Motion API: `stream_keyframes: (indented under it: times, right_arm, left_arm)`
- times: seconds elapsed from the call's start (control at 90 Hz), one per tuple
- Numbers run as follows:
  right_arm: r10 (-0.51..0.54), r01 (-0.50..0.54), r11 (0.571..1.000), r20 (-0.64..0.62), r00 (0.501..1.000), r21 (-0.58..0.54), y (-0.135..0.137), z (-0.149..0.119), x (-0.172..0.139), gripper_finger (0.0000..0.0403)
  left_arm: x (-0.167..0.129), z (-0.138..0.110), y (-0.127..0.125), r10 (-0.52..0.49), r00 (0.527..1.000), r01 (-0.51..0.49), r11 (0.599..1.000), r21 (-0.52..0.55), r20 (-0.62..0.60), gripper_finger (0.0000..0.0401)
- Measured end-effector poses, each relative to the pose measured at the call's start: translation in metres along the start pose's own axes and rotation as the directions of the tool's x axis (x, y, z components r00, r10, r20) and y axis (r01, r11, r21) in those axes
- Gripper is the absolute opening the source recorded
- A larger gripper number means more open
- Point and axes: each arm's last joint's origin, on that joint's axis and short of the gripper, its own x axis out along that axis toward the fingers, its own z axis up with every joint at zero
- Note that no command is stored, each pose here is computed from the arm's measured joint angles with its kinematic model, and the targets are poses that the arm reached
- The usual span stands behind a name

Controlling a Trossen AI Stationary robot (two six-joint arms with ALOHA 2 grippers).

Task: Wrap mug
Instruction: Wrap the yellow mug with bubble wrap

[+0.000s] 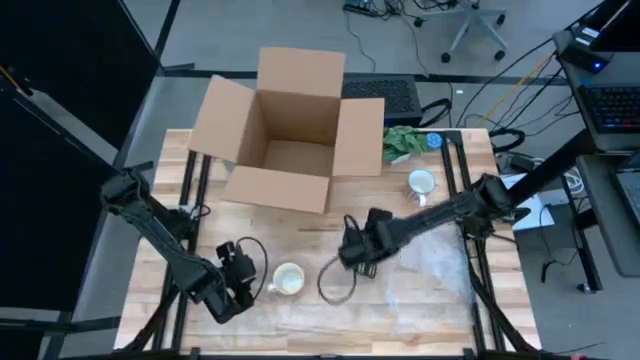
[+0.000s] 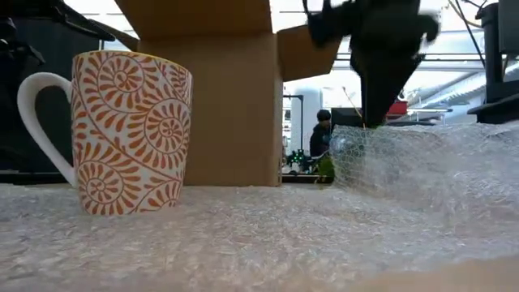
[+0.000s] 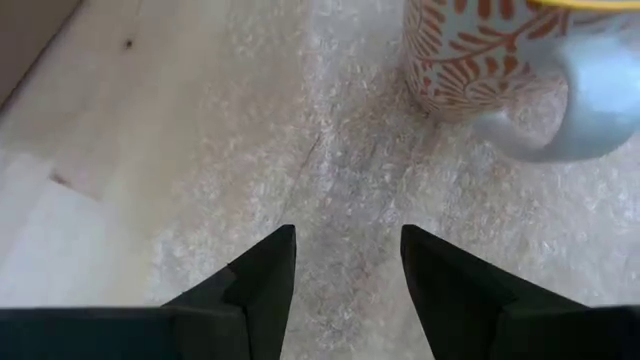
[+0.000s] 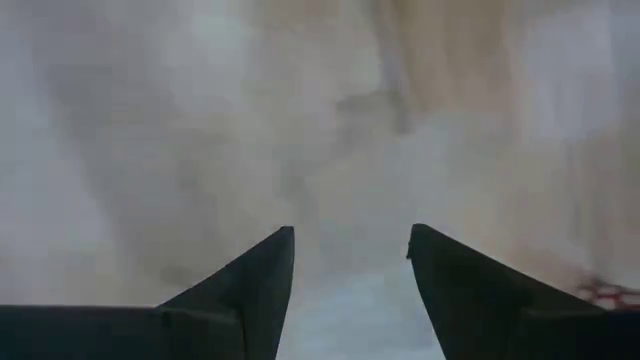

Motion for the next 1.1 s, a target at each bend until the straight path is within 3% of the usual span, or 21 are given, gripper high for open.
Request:
stream_keyframes:
  times: [0.089, 0.233, 0.322, 0.556, 0.711, 0.911, 1.1]
  right_arm:
    - [0.023, -0.023, 0.999, -0.005, 1.000, 0.046, -0.020, 0.000, 0.005, 0.0187]
    - [0.161, -0.175, 0.973, 0.104, 0.981, 0.147, -0.041, 0.000, -0.003, 0.0187]
    - [0.243, -0.261, 0.946, 0.114, 0.963, 0.190, -0.046, -0.006, 0.008, 0.0187]
    - [0.325, -0.347, 0.901, 0.126, 0.937, 0.260, -0.045, -0.020, 0.045, 0.0180]
    - [0.333, -0.368, 0.905, 0.182, 0.925, 0.213, -0.043, -0.013, 0.040, 0.0130]
    - [0.338, -0.369, 0.914, 0.186, 0.922, 0.166, -0.044, -0.012, 0.038, 0.0021]
    - [0.438, -0.481, 0.868, 0.263, 0.859, 0.123, -0.048, 0.002, -0.002, 0.0005]
  left_arm:
    - [0.000, 0.000, 0.000, 0.000, 1.000, 0.000, 1.000, -0.001, 0.000, 0.0171]
    - [0.000, 0.000, 0.000, 0.000, 1.000, 0.000, 1.000, 0.001, 0.000, 0.0171]
    - [0.000, 0.000, 0.000, 0.000, 1.000, 0.000, 1.000, 0.002, 0.000, 0.0171]
    - [0.000, 0.000, 0.000, 0.001, 1.000, -0.001, 1.000, 0.002, 0.000, 0.0171]
    - [0.000, 0.000, 0.000, 0.001, 1.000, -0.001, 1.000, 0.002, 0.000, 0.0171]
    - [0.000, 0.000, 0.000, 0.001, 1.000, -0.001, 1.000, 0.001, 0.000, 0.0171]
    - [0.000, 0.000, 0.000, 0.001, 1.000, -0.001, 1.000, 0.000, 0.000, 0.0171]
